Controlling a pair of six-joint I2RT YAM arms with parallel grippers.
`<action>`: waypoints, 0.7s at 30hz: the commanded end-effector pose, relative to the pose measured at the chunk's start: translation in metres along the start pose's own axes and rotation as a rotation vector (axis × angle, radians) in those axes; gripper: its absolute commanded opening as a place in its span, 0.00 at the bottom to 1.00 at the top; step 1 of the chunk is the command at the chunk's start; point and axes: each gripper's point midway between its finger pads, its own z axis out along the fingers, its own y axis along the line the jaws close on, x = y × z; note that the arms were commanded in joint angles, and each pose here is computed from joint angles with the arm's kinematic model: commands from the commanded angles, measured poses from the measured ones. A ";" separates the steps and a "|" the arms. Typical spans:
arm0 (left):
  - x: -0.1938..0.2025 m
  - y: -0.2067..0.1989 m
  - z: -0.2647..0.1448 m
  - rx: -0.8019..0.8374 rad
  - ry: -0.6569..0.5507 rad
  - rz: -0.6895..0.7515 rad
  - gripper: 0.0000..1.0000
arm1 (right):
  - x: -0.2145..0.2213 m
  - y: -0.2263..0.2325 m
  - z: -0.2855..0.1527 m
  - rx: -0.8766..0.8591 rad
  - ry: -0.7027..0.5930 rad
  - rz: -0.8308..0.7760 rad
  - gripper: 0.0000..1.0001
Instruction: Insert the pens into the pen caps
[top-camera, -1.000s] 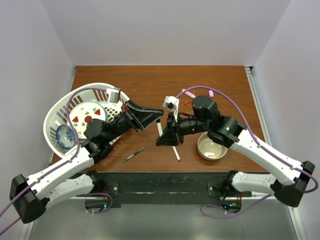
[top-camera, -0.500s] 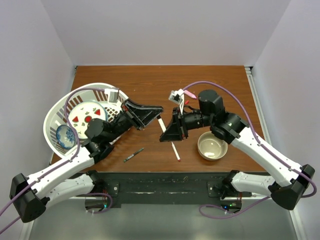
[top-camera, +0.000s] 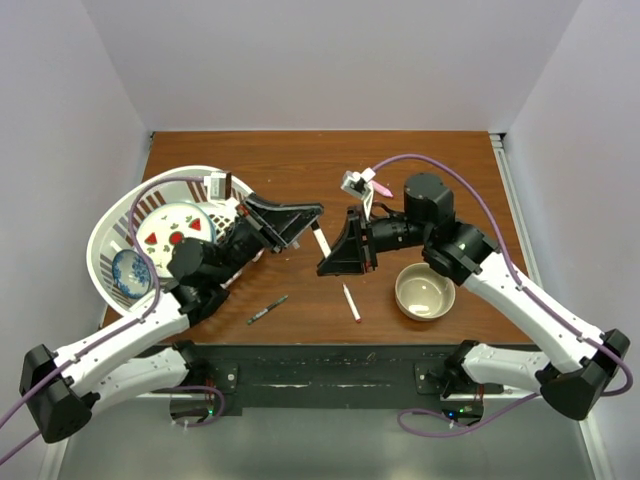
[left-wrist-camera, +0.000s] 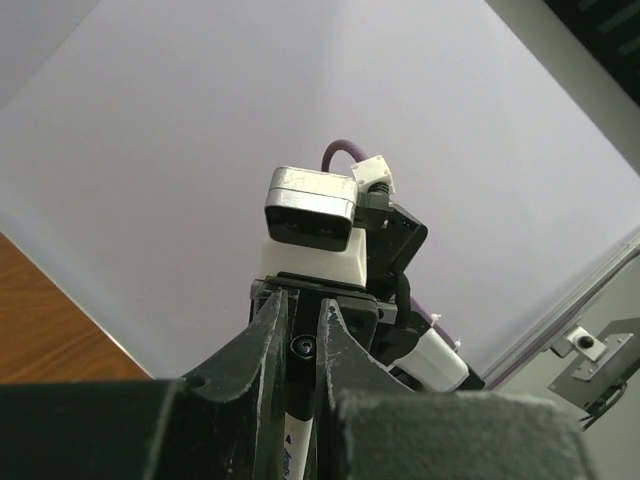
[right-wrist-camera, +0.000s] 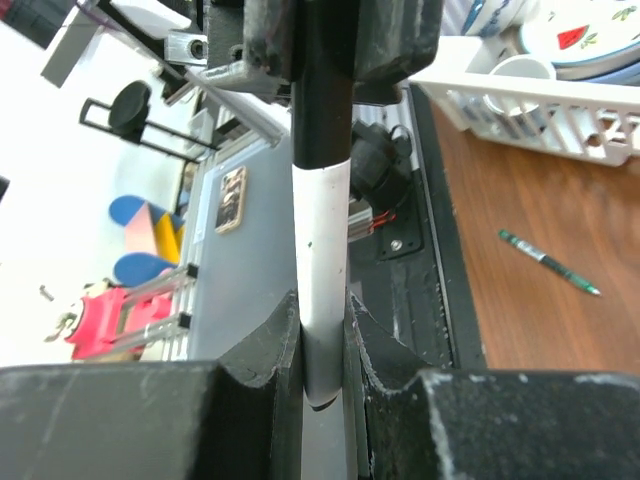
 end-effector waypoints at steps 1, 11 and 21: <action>0.121 0.020 -0.041 -0.139 0.609 -0.125 0.00 | -0.148 0.015 -0.047 0.210 -0.539 -0.401 0.04; 0.046 0.082 0.023 -0.420 0.454 0.114 0.00 | 0.000 -0.017 -0.099 0.477 -0.326 -0.225 0.61; 0.057 0.253 0.037 -0.717 0.411 0.186 0.00 | 0.034 -0.023 -0.145 0.679 -0.394 -0.099 0.76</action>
